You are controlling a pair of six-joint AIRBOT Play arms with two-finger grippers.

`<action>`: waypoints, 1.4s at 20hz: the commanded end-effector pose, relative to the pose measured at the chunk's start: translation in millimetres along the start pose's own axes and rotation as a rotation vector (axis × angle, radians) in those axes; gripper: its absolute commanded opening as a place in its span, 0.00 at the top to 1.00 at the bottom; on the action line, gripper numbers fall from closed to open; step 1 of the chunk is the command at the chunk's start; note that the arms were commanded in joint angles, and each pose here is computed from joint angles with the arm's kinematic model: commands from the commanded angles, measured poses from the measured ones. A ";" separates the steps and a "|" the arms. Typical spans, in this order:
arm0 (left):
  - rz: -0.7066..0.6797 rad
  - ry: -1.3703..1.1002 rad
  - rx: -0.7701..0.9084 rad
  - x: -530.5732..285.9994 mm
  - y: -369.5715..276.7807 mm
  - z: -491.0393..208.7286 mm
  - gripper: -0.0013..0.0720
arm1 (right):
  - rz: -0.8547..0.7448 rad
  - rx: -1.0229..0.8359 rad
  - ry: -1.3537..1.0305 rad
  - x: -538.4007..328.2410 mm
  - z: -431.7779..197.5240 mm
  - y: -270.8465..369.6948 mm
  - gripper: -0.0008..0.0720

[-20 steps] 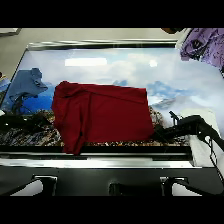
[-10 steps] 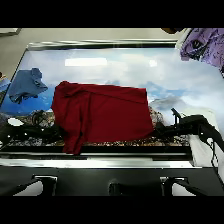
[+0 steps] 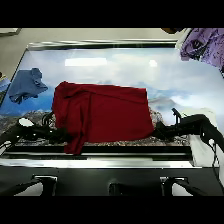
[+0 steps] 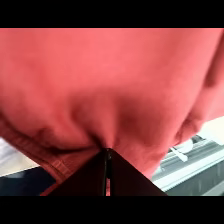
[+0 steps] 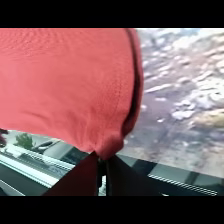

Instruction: Fold the clothes and pants, and hang the long-sleeved shirts on hangers.

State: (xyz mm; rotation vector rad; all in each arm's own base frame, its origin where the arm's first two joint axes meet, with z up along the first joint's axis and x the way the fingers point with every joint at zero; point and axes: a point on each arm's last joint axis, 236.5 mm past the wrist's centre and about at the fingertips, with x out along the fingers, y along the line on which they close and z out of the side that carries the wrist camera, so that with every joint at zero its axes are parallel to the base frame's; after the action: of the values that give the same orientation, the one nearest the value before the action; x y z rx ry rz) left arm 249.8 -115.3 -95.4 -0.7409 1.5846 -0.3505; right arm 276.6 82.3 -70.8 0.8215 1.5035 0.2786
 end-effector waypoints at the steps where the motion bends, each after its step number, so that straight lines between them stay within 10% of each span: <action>1: -0.055 -0.039 0.006 -5.0 -20.6 12.8 0.97 | 0.057 -0.014 -0.067 -14.3 5.9 23.8 0.95; 11: 0.098 -0.795 0.512 -286.7 -204.0 146.7 0.97 | 0.194 -0.513 -0.676 -247.5 88.7 236.2 0.95; 17: 0.215 -1.454 0.650 -522.4 -304.5 20.6 0.97 | 0.185 -0.833 -1.136 -429.0 -42.8 357.8 0.95; 23: 0.273 -1.688 0.581 -570.9 -282.7 -96.5 0.97 | 0.160 -0.835 -1.350 -473.1 -151.3 356.1 0.95; 28: 0.338 -1.536 0.508 -541.5 -257.4 -61.2 0.97 | 0.155 -0.706 -1.254 -458.5 -100.6 343.6 0.95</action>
State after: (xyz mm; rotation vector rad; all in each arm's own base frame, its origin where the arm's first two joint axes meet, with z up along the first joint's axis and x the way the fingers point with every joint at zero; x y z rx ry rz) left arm 247.8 20.4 518.6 -0.1460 -0.0028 0.0796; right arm 226.3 76.1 523.9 0.3077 0.0548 0.3276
